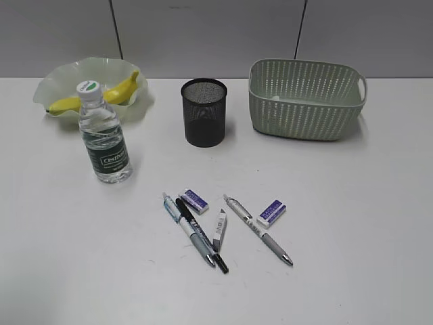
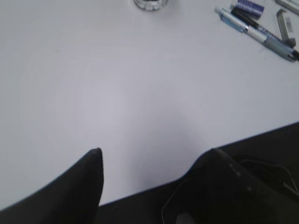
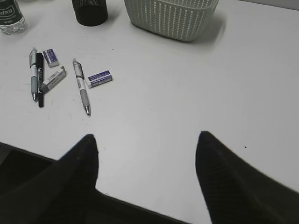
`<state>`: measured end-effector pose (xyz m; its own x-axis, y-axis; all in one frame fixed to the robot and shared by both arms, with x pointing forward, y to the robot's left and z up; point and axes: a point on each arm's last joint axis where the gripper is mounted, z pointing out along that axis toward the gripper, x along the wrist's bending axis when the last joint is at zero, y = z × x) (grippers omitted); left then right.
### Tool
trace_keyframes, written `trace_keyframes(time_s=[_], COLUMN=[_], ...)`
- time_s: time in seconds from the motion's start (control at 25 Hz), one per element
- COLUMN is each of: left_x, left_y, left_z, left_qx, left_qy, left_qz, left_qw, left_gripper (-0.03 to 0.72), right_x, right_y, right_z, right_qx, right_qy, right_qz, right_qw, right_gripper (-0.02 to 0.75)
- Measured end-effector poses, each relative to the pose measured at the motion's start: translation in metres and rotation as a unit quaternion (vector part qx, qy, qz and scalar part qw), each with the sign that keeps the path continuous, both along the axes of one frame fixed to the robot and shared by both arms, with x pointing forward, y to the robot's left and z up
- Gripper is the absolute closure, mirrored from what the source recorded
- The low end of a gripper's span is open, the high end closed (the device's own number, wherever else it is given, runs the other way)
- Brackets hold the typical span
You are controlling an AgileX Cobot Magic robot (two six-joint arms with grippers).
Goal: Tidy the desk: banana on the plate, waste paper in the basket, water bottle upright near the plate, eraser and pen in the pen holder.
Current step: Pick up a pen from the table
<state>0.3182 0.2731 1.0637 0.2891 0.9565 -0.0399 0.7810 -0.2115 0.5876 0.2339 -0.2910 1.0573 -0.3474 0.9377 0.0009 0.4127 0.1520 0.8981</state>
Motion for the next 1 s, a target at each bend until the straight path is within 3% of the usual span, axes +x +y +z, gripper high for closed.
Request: trace_keyframes(time_s=[0.16, 0.32, 0.68, 0.8, 1.0], left_x=[-0.027, -0.050, -0.082, -0.082, -0.084], left_y=[0.009, 0.017, 0.029, 0.029, 0.029], left_z=[-0.004, 0.001, 0.000, -0.001, -0.001], left_qx=[0.003, -0.013, -0.055, -0.057, -0.059], left_qy=[-0.010, -0.080, -0.218, -0.224, -0.231], left_qz=[-0.008, -0.017, -0.017, -0.017, -0.017], left_qw=[1.000, 0.997, 0.974, 0.973, 0.971], left_gripper=[0.217, 0.243, 0.253, 0.253, 0.258], right_x=[0.000, 0.000, 0.015, 0.038, 0.095], right_y=[0.000, 0.000, 0.004, 0.013, 0.031], right_z=[0.000, 0.000, 0.015, 0.018, 0.014], right_qx=[0.000, 0.000, -0.007, -0.036, -0.080], right_qy=[0.000, 0.000, -0.022, 0.016, 0.140], right_qz=[0.000, 0.000, 0.005, 0.032, 0.077], right_qw=[1.000, 1.000, 1.000, 0.999, 0.984], right_gripper=[0.220, 0.220, 0.220, 0.220, 0.220])
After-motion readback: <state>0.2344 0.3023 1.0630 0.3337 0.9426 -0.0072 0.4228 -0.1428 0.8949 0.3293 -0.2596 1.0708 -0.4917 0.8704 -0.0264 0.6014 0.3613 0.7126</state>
